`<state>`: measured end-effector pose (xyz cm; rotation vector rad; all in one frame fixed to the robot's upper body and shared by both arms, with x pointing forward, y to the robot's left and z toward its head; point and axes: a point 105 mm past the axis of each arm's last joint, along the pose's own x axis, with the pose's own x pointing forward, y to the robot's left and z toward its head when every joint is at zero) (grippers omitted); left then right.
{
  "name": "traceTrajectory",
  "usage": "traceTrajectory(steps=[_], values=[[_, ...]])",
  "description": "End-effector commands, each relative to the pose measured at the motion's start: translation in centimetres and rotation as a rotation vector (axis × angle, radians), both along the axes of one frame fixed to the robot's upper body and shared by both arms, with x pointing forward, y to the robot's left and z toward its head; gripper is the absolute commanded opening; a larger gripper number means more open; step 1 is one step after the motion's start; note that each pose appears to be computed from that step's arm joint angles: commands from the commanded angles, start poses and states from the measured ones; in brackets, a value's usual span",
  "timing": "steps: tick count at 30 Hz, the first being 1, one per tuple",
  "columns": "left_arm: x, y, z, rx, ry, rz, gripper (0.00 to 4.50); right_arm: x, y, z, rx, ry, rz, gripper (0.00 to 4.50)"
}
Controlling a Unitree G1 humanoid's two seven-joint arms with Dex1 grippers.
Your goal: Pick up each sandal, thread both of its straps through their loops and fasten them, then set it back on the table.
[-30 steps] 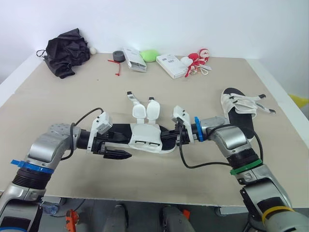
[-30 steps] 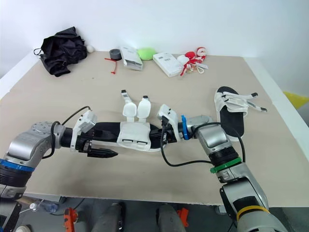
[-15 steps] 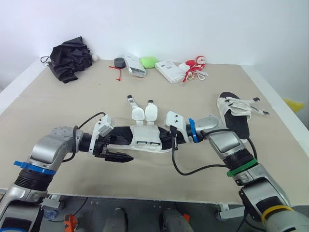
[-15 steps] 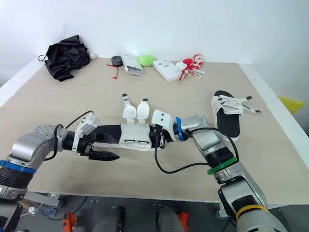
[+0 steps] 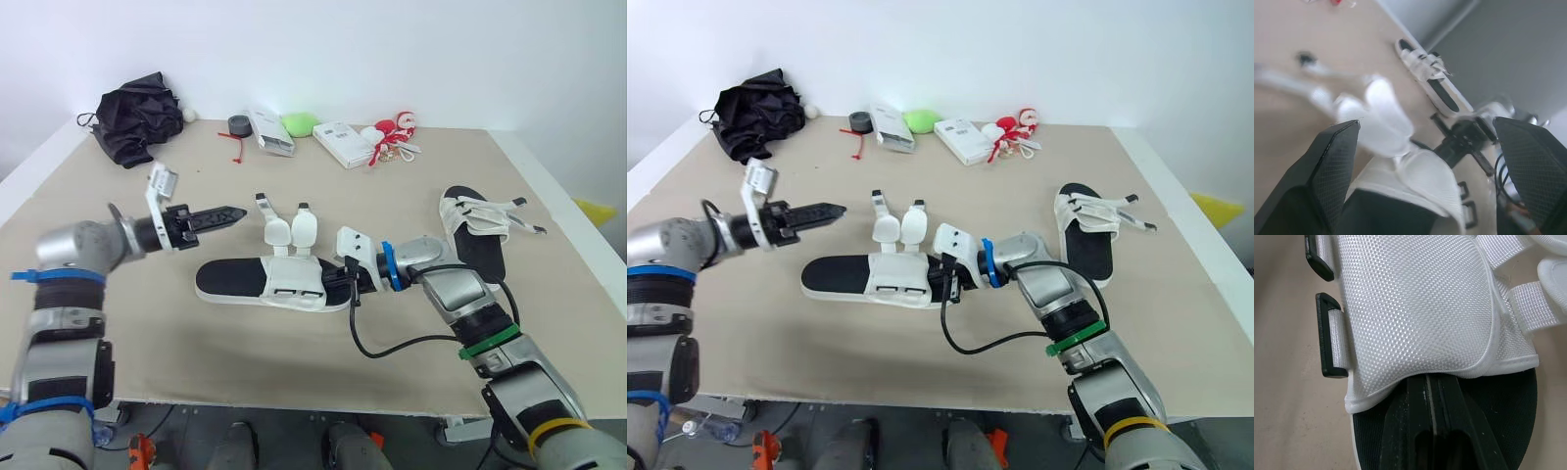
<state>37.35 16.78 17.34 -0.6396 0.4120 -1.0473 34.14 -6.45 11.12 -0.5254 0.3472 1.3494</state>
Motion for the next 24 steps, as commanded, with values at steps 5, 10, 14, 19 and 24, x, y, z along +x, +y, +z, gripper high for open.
traceTrajectory(steps=[5, 10, 14, 19, 24], values=[[2.2, -2.5, -0.7, -0.036, 0.082, 0.045, 4.5, -1.5, -0.3, -1.4, 0.106, 0.093, -0.031, 0.1], [3.4, -2.7, -0.9, -0.081, 0.129, 0.112, 4.5, -2.5, -0.2, -1.3, 0.208, 0.125, -0.033, 0.1], [4.5, -2.6, -1.1, -0.112, 0.172, 0.192, 4.5, -2.5, -0.4, -2.0, 0.2, 0.139, -0.044, 0.1], [5.0, -3.3, -1.0, -0.139, 0.197, 0.211, 4.5, -2.3, -0.3, -1.6, 0.19, 0.12, -0.021, 0.1], [4.7, -3.7, -1.6, -0.119, 0.212, 0.186, 4.5, -2.4, -0.5, -2.2, 0.137, 0.113, 0.011, 0.1]])
